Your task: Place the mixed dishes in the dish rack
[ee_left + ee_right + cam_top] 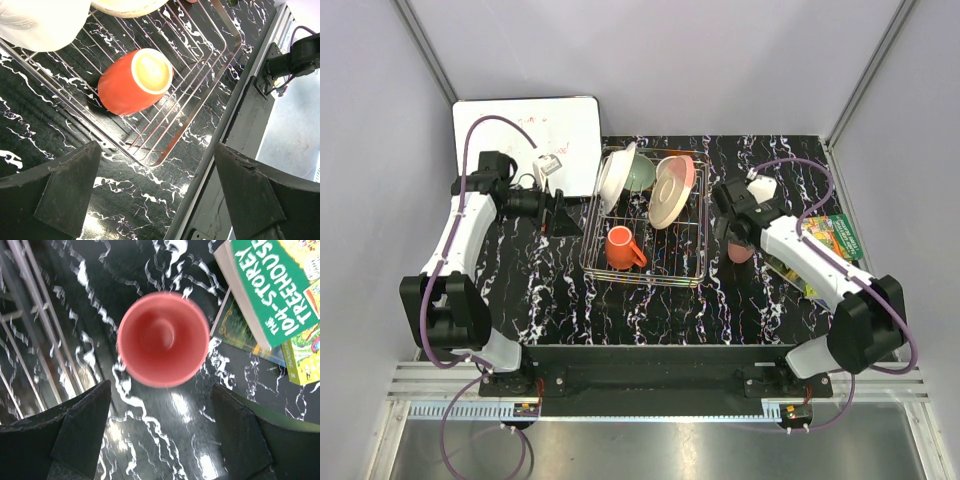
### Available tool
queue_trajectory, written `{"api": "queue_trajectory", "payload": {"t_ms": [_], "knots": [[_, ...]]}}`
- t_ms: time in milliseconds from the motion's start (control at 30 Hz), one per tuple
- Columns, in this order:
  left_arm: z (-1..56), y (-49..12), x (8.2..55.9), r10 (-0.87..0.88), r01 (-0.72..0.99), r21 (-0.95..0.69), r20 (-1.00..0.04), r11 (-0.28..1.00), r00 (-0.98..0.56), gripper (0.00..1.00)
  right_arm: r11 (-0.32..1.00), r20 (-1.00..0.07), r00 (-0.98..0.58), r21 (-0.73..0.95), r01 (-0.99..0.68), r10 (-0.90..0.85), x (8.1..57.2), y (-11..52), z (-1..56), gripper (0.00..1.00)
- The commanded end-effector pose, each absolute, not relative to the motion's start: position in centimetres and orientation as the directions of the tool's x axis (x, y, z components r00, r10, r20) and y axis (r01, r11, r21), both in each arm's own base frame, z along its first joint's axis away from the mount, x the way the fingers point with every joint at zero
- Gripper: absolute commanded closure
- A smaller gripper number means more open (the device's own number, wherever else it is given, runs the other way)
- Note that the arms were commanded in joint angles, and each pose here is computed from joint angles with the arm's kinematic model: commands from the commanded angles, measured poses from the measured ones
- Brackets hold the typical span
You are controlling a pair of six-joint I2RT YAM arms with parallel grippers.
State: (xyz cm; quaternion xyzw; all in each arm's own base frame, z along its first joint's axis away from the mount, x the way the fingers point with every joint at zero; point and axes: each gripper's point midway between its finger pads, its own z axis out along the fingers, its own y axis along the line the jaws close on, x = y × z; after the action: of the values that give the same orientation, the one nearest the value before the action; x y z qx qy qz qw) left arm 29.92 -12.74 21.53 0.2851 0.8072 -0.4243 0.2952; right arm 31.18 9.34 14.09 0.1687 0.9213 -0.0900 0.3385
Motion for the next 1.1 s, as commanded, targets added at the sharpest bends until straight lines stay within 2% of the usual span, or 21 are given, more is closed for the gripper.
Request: {"api": "queue_trajectory", "payload": {"t_ms": [0, 267, 467, 667, 767, 967, 1000, 1067], "knots": [[23.2, -12.8, 29.8, 0.215, 0.753, -0.462, -0.767, 0.469, -0.604, 0.01, 0.904, -0.682, -0.653, 0.03, 0.426, 0.33, 34.0, 9.0, 14.4, 0.15], [22.7, -12.6, 29.7, 0.224, 0.751, -0.456, -0.763, 0.478, -0.606, 0.01, 0.918, -0.682, -0.653, 0.067, 0.392, 0.329, 36.3, 9.7, 14.7, 0.22], [22.1, -12.7, 29.5, 0.223, 0.746, -0.475, -0.753, 0.466, -0.619, 0.01, 0.929, -0.681, -0.656, 0.097, 0.357, 0.324, 37.5, 10.8, 15.6, 0.23], [21.9, -12.6, 29.4, 0.23, 0.748, -0.467, -0.754, 0.471, -0.615, 0.01, 0.931, -0.659, -0.681, 0.083, 0.356, 0.319, 38.1, 11.3, 14.2, 0.24], [21.9, -12.6, 29.3, 0.231, 0.748, -0.466, -0.753, 0.473, -0.616, 0.01, 0.931, -0.632, -0.708, 0.064, 0.359, 0.316, 38.4, 11.6, 12.3, 0.33], [21.8, -12.4, 29.0, 0.238, 0.743, -0.456, -0.75, 0.49, -0.617, 0.01, 0.927, -0.572, -0.755, 0.024, 0.374, 0.32, 38.1, 11.7, 8.3, 0.43], [21.8, -12.3, 29.0, 0.24, 0.742, -0.452, -0.75, 0.495, -0.617, 0.01, 0.927, -0.569, -0.757, 0.023, 0.375, 0.32, 38.0, 11.7, 8.1, 0.48], [22.0, -12.3, 28.9, 0.24, 0.742, -0.445, -0.753, 0.501, -0.613, 0.01, 0.925, -0.564, -0.76, 0.021, 0.379, 0.324, 37.8, 11.6, 7.8, 0.66]]}}
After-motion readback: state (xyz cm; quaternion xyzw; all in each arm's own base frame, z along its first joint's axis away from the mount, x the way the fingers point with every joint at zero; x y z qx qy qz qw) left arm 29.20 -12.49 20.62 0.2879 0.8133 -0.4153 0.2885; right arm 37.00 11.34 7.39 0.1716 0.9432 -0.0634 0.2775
